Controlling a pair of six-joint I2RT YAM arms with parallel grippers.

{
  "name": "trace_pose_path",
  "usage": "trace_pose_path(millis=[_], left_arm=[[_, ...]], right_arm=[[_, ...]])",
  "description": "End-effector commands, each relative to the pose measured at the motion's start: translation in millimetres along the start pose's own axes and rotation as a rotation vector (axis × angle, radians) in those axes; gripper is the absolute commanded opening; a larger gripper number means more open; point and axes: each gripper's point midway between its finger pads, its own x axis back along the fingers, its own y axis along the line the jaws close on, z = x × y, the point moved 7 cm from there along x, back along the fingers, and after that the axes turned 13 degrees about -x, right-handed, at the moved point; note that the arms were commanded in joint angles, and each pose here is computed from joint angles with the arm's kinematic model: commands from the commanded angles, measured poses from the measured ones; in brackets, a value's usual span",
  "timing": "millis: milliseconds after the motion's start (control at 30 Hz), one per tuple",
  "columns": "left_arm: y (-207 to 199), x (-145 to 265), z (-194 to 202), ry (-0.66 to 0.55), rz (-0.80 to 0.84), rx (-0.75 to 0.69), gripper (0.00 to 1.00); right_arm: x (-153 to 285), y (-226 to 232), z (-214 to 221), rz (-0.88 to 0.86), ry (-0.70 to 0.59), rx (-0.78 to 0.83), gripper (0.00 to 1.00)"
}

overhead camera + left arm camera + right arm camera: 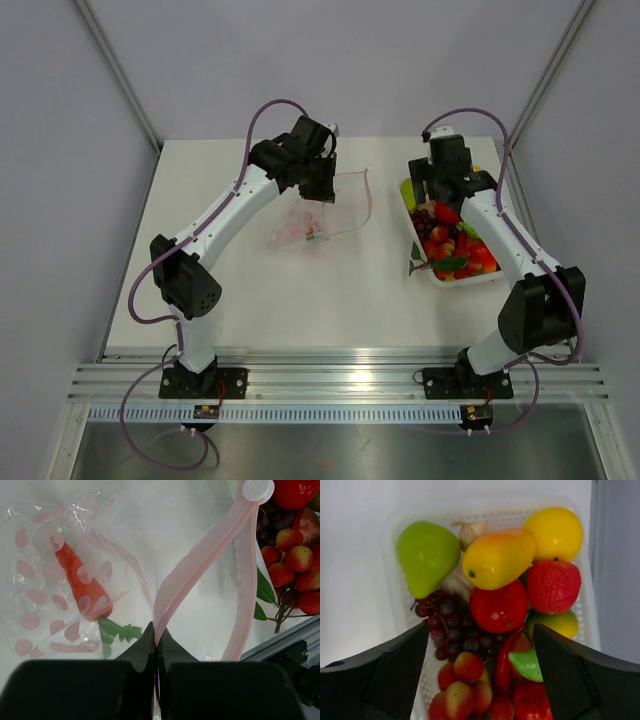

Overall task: Place the food in the zip-top bag and seal the zipper
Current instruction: Pick up the fake fruit from the bin.

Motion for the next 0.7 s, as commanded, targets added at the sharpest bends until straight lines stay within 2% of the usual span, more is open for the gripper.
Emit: trace_pose_path(millis=[0, 33, 67, 133, 167, 233, 333, 667], left_arm=[[-3.8, 18.8, -13.7, -0.088, 0.027, -0.01, 0.0], [-3.8, 18.4, -13.5, -0.089, 0.028, -0.012, 0.0], [-3.8, 18.3, -13.2, -0.089, 0.028, -0.012, 0.0], [-3.6, 18.1, -12.5, -0.087, 0.033, -0.01, 0.0], [-4.3, 19.2, -12.9, -0.089, 0.038, -0.01, 0.0], [-5.1, 20.3, -12.7, -0.089, 0.045, -0.009, 0.0], [-5.5, 23.4, -12.9, -0.094, 0.049, -0.014, 0.0], [-2.0, 25.0, -13.4, -0.094, 0.044, -0.024, 0.0]], right_arm=[[13.9, -10.9, -23.5, 0.013, -0.254, 0.277, 0.93], [9.7, -13.5, -15.1, 0.011, -0.263, 0.363, 0.93], [10.4, -14.1, -20.9, 0.014, -0.306, 0.385, 0.93], [7.2, -15.1, -26.7, 0.029, -0.293, 0.46, 0.93], [-2.4, -14.6, -19.8, 0.029, -0.23, 0.507, 0.93], [-9.2, -12.6, -20.0, 0.008, -0.204, 0.599, 0.93], [-19.5, -12.3, -27.2, 0.015, -0.209, 0.646, 0.93], [-51.9, -13.3, -23.4, -0.065, -0.107, 0.695, 0.95]])
